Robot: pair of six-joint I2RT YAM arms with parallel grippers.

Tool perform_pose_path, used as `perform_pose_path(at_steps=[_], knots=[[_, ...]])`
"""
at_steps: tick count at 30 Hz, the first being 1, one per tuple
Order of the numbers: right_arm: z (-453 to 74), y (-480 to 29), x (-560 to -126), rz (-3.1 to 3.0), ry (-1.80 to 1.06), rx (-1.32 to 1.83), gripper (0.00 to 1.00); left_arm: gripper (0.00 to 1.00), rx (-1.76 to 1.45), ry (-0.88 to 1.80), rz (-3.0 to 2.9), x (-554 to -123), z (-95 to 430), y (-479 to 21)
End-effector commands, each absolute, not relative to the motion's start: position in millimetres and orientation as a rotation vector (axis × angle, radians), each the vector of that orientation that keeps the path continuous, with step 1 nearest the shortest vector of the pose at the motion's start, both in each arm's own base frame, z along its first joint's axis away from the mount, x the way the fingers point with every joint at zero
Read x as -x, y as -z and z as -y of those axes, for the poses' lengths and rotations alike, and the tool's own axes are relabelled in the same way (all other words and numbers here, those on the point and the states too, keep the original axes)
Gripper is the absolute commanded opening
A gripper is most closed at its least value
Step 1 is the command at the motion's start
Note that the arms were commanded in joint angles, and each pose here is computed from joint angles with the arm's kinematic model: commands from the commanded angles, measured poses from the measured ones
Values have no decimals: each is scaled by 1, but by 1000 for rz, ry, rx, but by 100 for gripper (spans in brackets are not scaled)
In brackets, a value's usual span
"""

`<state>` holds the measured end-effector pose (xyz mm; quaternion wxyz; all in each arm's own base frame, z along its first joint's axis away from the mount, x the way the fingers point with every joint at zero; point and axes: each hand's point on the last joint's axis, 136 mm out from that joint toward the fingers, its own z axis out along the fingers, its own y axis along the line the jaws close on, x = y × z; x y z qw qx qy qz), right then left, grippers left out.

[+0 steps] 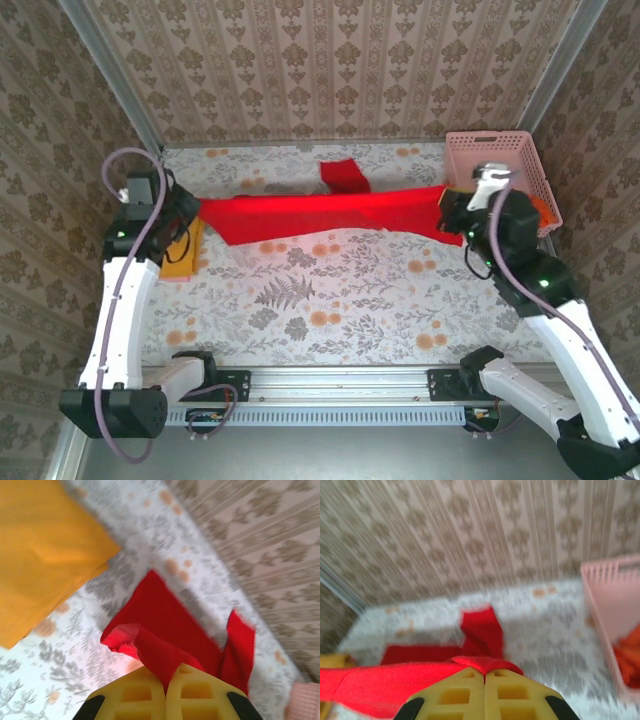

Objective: Fold and stack the t-shirts

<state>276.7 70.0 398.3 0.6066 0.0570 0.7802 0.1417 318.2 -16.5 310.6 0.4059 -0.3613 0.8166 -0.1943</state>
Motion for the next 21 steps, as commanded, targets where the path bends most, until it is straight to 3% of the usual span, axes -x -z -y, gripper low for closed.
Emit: perform_pose_path(at_steps=[1, 6, 9, 21], knots=[[-51, -463, -262, -1651, -238, -110, 0, 0, 824, 459, -1995, -312, 10, -357], [-45, -507, -277, -1599, -108, -65, 0, 0, 759, 458, -1858, -319, 4, -418], [-47, -506, -303, -1654, -53, -47, 0, 0, 742, 445, -1841, -335, 4, -431], [-75, -465, -469, -1758, -214, -17, 0, 0, 708, 515, -1972, -485, 31, -380]])
